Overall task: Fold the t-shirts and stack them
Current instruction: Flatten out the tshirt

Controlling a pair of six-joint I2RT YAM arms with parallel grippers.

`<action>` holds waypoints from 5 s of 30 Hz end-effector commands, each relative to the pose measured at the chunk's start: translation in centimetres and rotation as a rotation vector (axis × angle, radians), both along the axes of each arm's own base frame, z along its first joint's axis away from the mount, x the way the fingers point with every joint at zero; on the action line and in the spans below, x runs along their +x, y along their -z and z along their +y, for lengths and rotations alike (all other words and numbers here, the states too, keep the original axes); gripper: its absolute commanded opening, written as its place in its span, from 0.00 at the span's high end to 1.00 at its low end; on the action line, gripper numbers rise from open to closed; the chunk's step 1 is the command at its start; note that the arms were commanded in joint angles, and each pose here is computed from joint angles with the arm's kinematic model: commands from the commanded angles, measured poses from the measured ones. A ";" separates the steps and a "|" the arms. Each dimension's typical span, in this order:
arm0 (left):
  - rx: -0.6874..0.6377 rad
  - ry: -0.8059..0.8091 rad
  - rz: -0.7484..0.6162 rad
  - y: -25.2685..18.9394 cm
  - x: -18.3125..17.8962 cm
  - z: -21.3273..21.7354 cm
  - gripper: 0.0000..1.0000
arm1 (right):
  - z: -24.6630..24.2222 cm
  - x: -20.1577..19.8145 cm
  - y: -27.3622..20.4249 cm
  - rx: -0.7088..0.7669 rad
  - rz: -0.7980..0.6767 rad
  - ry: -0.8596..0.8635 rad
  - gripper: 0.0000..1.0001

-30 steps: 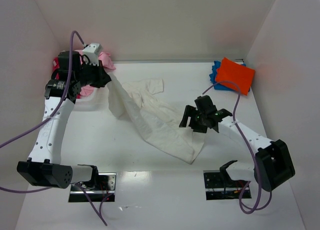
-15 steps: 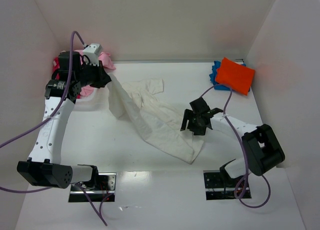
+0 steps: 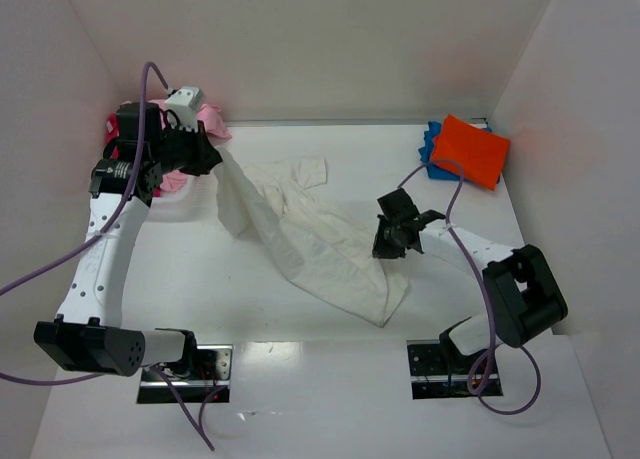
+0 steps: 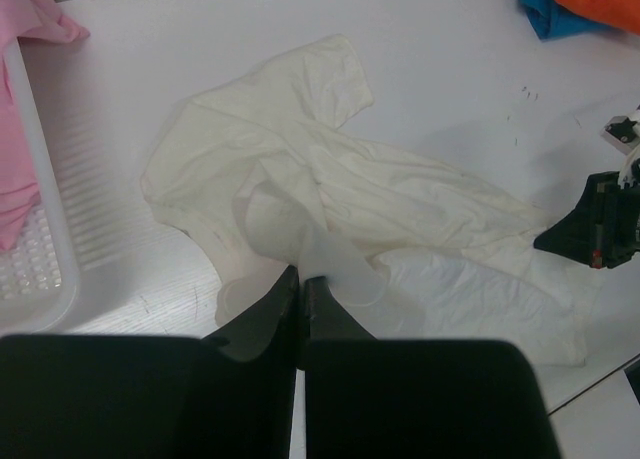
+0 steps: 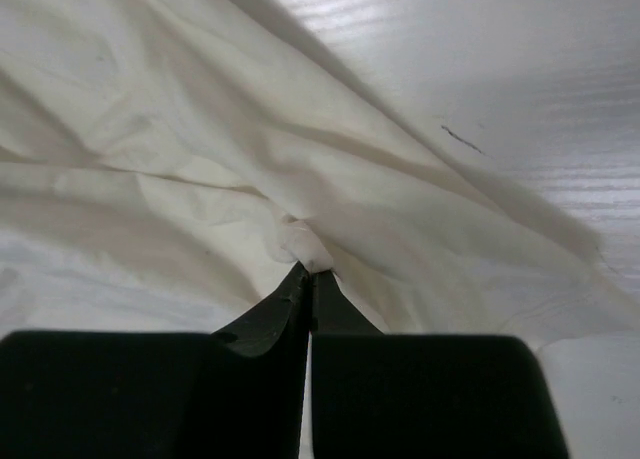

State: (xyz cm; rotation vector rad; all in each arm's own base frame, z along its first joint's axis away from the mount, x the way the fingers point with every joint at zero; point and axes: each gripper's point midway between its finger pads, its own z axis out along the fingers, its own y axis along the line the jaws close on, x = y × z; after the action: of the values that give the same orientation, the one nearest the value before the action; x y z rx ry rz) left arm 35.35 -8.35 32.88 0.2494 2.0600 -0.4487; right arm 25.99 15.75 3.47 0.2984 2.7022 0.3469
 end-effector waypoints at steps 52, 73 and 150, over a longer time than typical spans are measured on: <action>-0.154 -0.114 -1.195 -39.2 -22.3 2.6 1.00 | -15.7 -6.7 -58.1 -0.076 -1.622 0.306 1.00; -0.187 -0.138 -0.894 -27.7 -12.1 2.0 1.00 | -16.5 -1.1 -46.7 -0.168 -1.340 0.356 1.00; 0.111 0.021 -0.080 13.0 24.7 0.2 1.00 | -18.0 34.5 -12.9 -0.262 -0.776 0.273 1.00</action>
State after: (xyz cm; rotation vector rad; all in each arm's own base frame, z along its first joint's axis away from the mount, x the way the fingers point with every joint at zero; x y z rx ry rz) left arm 60.76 -8.81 14.46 0.3228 2.1292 -0.3839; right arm 61.18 -1.56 11.90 0.3677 1.9799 0.0121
